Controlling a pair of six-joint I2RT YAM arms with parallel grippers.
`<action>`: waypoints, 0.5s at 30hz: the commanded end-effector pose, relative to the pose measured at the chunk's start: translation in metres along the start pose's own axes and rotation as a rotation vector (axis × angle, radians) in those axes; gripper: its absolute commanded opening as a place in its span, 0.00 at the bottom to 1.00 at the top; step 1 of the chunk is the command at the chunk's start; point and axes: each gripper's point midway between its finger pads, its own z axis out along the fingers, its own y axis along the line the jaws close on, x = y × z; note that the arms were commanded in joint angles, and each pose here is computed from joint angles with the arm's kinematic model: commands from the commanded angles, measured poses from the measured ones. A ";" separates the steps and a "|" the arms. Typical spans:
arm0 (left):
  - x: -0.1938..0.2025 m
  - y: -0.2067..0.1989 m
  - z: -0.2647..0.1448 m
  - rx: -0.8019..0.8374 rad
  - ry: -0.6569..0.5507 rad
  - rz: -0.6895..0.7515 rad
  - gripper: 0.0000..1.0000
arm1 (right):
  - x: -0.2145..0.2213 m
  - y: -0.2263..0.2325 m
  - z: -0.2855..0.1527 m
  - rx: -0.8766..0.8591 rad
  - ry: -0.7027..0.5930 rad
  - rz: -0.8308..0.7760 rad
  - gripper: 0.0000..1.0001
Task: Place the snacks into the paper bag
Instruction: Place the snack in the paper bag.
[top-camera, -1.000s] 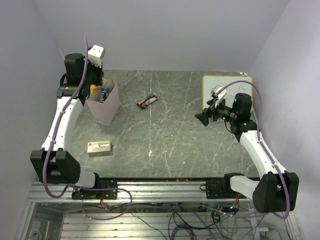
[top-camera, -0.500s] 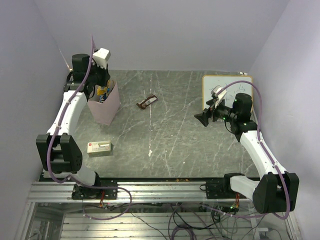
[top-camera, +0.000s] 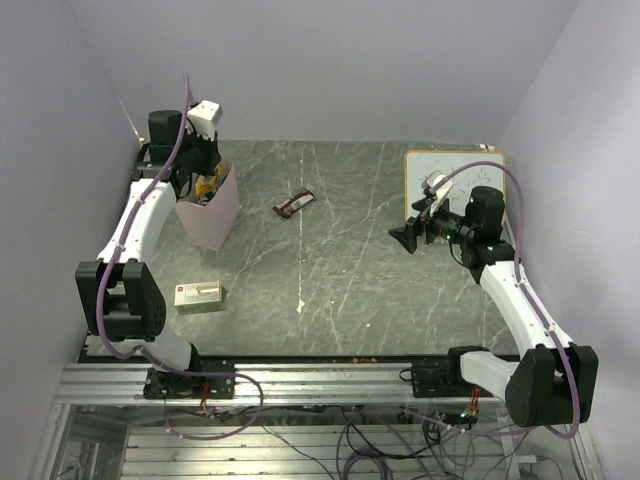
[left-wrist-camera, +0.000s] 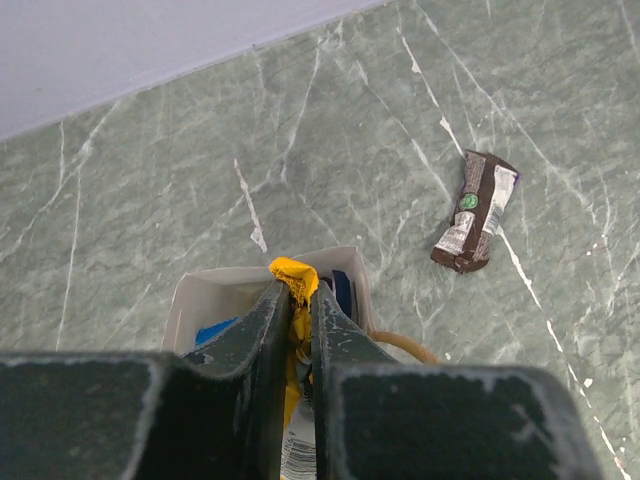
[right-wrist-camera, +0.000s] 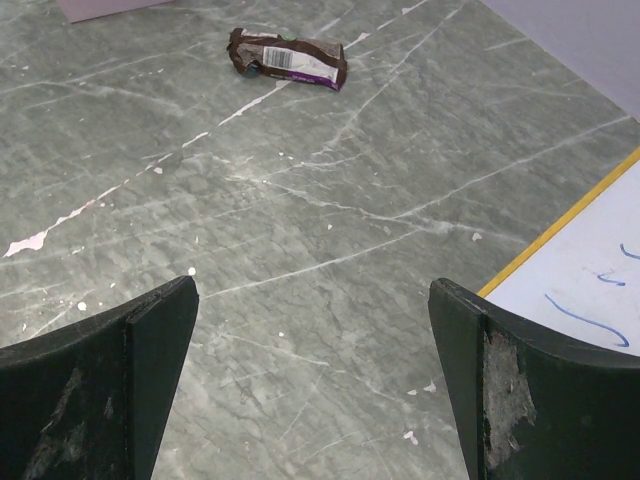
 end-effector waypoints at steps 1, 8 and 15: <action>0.005 0.009 0.000 -0.031 0.041 -0.002 0.20 | -0.008 -0.002 -0.003 0.007 -0.026 -0.025 1.00; 0.014 0.013 -0.003 -0.050 0.094 0.011 0.26 | -0.007 -0.002 -0.002 0.005 -0.023 -0.023 1.00; 0.001 0.019 -0.009 -0.082 0.077 0.033 0.36 | -0.004 -0.002 -0.001 0.001 -0.019 -0.016 1.00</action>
